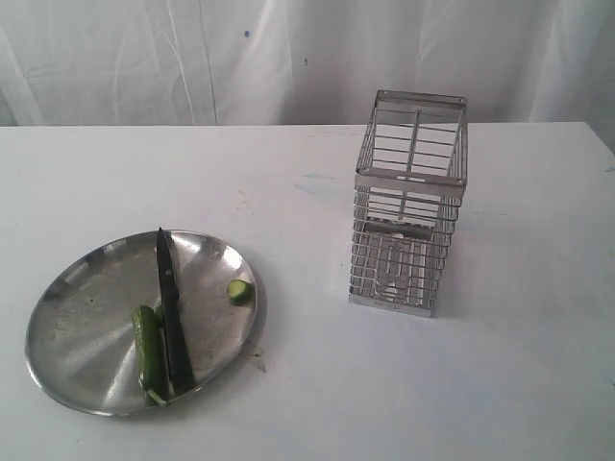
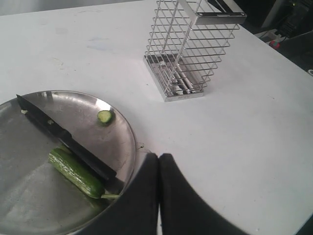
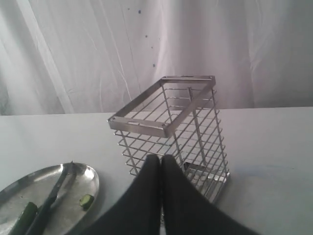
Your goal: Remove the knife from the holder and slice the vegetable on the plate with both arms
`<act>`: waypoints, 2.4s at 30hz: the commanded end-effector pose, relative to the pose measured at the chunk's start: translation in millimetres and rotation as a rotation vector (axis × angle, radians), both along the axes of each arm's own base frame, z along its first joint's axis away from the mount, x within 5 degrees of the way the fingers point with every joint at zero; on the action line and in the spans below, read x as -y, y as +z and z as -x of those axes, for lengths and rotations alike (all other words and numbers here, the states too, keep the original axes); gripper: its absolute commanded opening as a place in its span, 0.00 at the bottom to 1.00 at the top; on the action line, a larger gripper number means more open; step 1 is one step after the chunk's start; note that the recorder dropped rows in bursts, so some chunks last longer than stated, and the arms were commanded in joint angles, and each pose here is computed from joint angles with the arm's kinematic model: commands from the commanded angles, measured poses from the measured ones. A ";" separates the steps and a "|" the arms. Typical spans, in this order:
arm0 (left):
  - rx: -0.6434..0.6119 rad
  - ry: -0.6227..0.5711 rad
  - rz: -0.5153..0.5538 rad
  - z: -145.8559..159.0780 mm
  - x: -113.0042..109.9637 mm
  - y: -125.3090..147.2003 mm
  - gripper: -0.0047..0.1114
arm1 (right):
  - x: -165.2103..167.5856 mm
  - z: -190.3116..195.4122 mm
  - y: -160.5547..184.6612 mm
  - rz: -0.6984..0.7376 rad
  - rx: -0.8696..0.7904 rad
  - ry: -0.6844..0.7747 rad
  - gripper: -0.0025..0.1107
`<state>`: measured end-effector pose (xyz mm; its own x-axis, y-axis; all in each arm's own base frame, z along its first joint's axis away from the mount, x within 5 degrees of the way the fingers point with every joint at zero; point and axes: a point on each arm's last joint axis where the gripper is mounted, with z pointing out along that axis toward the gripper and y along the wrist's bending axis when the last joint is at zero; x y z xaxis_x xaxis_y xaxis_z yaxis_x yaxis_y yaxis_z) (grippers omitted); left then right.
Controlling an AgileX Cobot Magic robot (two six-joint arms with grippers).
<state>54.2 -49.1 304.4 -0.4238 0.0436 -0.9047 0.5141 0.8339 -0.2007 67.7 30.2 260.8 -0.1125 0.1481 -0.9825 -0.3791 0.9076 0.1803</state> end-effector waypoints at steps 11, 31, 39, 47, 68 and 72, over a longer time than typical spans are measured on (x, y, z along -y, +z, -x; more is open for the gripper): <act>-0.005 -0.010 0.018 1.7 1.1 -0.7 0.04 | 11.1 14.4 -55.3 -0.020 0.043 -0.062 0.02; -0.005 -0.010 0.018 1.7 1.1 -0.7 0.04 | 20.7 12.3 -62.2 -0.002 -0.030 -0.240 0.02; 0.126 0.097 -0.024 12.9 -9.5 -33.5 0.04 | 20.7 12.3 -62.2 -0.002 -0.030 -0.240 0.02; 0.177 0.368 0.004 8.2 -30.8 -94.9 0.04 | 20.7 12.3 -62.2 -0.002 -0.030 -0.240 0.02; 0.084 0.450 -0.042 2.4 -38.1 -134.8 0.04 | 20.7 12.3 -62.2 -0.002 -0.030 -0.240 0.02; 0.084 0.450 -0.042 2.4 -38.1 -134.8 0.04 | 20.7 12.3 -62.2 -0.002 -0.030 -0.240 0.02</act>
<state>51.9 -10.5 170.4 -0.3359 -0.0781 -0.9387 0.1098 0.9865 -0.1214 55.6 9.9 200.5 -0.1052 0.1812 -0.9778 -0.1519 0.9688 0.1959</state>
